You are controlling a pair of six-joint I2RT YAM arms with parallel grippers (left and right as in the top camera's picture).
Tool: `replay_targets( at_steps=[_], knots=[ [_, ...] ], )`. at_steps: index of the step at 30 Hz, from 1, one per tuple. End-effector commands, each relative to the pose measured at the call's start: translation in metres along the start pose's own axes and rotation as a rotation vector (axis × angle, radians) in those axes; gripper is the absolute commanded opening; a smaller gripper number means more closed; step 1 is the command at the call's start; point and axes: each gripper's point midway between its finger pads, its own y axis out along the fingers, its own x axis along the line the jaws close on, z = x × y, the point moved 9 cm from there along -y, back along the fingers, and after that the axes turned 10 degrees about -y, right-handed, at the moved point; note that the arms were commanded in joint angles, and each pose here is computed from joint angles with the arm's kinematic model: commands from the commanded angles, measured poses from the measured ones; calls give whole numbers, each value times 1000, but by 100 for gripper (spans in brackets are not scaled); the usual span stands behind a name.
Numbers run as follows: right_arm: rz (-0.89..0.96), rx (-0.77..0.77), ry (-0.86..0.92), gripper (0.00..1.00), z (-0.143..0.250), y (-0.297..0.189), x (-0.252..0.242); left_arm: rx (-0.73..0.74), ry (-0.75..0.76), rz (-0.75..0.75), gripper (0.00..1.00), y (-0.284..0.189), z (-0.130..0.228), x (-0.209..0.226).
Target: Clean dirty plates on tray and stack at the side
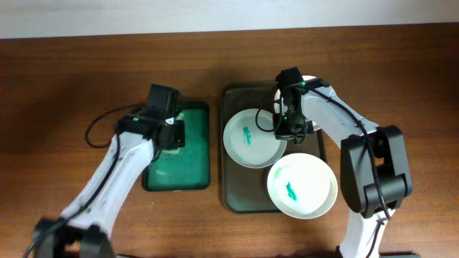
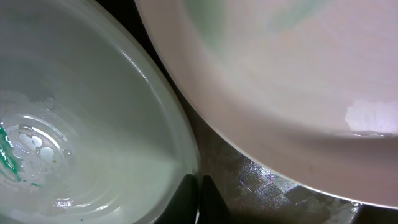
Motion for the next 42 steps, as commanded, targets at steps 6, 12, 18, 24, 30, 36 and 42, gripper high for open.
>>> replay_targets(
  at_steps=[6,12,18,24,30,36,42],
  knots=[
    [-30,-27,0,4,-3,-10,5,-227,80,153,0,-67,-16,-3],
    [-30,-21,1,4,-2,-10,5,-210,89,146,0,-65,-14,-2],
    [-78,6,2,4,2,-10,9,-127,98,115,0,-53,-6,-1],
    [-75,48,7,4,9,-10,8,-56,105,86,0,-45,-8,-2],
    [-116,66,9,4,11,-11,12,-88,102,92,0,-46,-12,-4],
    [-119,78,11,4,13,-11,12,-82,102,98,0,-46,-11,-4],
    [-122,83,20,4,14,-11,12,-67,104,92,0,-45,-9,-3]
  ],
)
